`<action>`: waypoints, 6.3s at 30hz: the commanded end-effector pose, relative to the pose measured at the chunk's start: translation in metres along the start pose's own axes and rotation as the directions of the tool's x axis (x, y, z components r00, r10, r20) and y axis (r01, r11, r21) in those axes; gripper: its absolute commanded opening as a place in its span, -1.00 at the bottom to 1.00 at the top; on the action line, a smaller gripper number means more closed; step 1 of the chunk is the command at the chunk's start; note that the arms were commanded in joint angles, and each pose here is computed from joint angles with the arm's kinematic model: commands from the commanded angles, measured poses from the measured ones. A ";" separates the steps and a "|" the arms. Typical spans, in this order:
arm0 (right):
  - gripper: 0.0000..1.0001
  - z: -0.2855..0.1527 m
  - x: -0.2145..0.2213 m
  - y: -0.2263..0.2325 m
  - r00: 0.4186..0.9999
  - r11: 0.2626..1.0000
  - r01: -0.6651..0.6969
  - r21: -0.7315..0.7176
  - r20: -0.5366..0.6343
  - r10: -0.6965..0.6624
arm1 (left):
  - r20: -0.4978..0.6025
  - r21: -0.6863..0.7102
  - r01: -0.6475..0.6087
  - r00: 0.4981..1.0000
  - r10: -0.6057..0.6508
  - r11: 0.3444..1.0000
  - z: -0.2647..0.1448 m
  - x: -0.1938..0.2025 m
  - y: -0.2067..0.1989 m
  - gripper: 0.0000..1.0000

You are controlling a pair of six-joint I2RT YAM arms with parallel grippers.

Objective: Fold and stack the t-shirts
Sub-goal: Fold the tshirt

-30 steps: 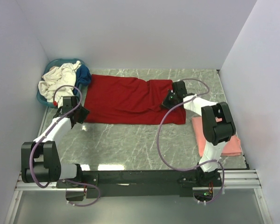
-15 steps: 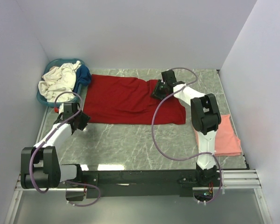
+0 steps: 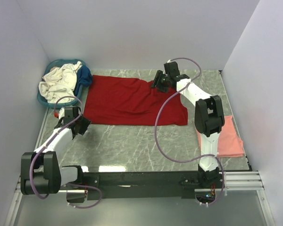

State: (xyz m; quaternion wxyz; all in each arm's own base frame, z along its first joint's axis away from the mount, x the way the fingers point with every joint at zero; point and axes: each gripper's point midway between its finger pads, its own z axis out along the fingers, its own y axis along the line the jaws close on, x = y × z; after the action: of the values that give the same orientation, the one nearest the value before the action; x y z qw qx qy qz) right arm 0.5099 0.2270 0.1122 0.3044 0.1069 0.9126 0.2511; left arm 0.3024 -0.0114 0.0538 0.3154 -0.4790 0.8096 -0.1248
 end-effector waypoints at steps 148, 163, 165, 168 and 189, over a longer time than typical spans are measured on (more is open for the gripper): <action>-1.00 -0.416 -0.279 0.047 0.580 0.971 0.084 -0.226 0.803 0.137 | 0.457 0.588 -0.168 0.876 -0.154 0.791 -0.157 -0.280 -0.353 -0.99; -1.00 -0.318 -0.180 -0.029 0.730 0.976 -0.071 -0.207 0.656 0.192 | 0.347 0.475 -0.072 0.931 -0.112 0.877 -0.081 -0.223 -0.272 -0.99; -1.00 -0.296 -0.147 -0.047 0.766 0.973 -0.117 -0.199 0.605 0.216 | 0.297 0.412 -0.035 0.950 -0.098 0.910 -0.052 -0.199 -0.239 -0.99; -1.00 -0.270 -0.099 -0.071 0.810 0.969 -0.170 -0.179 0.535 0.241 | 0.252 0.346 0.005 0.963 -0.098 0.938 -0.033 -0.171 -0.196 -0.99; -1.00 -0.238 0.128 -0.158 0.918 0.962 -0.274 0.014 0.300 0.258 | 0.152 0.143 0.139 0.975 -0.161 0.980 -0.038 -0.042 -0.010 -0.99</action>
State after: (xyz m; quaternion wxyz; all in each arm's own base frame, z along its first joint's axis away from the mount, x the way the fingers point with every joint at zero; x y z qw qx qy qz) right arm 0.2729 0.0436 0.1388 0.4015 0.2818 0.8345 0.2508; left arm 0.3115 0.0082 0.0918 0.3684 -0.5179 0.7541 -0.1655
